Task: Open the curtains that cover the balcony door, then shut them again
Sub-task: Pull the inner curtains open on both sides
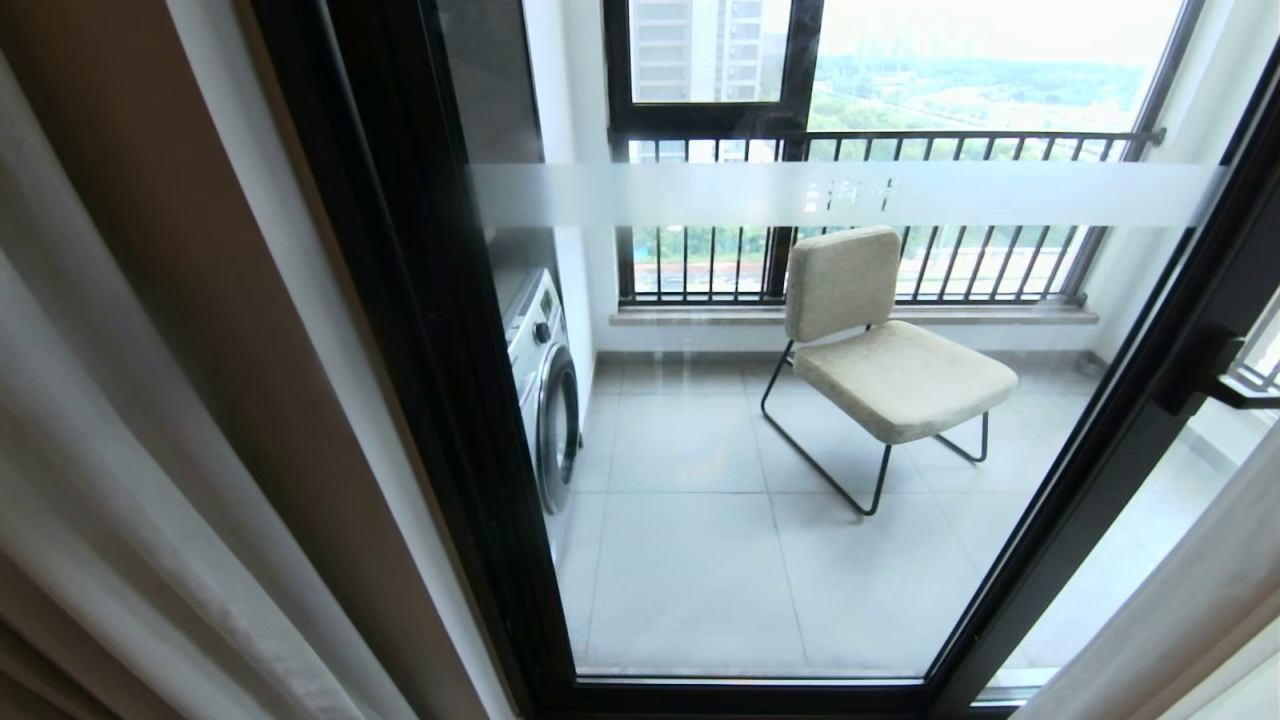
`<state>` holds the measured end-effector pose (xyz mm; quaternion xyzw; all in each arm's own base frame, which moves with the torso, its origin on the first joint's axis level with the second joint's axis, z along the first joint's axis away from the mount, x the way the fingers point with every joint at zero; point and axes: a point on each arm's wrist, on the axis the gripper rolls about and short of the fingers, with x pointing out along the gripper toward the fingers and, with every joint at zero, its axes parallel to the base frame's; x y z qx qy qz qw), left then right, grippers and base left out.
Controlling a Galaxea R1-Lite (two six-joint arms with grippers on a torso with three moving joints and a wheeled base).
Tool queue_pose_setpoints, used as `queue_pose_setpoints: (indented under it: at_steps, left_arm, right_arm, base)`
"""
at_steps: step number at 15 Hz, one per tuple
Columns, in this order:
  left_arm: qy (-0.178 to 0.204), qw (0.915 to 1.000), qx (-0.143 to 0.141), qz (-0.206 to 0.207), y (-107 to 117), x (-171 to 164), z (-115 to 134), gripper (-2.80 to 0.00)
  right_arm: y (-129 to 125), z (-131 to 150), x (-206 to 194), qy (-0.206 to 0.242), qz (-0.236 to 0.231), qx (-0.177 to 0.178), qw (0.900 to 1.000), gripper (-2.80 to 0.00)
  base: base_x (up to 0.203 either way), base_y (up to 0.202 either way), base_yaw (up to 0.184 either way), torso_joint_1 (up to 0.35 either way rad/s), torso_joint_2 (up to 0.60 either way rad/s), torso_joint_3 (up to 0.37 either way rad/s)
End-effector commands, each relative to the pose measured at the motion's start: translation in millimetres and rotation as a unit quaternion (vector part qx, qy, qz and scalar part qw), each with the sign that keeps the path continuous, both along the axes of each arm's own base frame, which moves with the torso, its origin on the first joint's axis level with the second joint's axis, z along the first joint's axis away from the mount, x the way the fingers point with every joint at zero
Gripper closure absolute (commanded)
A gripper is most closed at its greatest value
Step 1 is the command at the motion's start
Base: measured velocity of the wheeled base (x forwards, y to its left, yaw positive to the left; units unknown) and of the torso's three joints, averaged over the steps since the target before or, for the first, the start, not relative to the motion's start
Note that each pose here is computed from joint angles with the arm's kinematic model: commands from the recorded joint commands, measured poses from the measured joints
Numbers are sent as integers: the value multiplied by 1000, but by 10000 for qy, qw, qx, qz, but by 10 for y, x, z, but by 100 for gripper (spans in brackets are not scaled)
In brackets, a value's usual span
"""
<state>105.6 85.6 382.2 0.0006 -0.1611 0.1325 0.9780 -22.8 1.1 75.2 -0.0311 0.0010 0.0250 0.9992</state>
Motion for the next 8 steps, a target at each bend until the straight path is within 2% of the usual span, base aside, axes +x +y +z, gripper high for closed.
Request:
queue_pose_setpoints:
  at_steps: [1, 8]
  left_arm:
    - [15, 10000, -16, -27, 2, 6, -2, 0]
    - [210, 9996, -174, -90, 83, 111, -115, 0]
  right_arm:
    - [0, 0, 0, -3, 3, -3, 10000, 0]
    - [0, 0, 0, -3, 3, -3, 10000, 0]
  base:
    - [0, 0, 0, 0, 0, 0]
    - [0, 0, 0, 0, 0, 0]
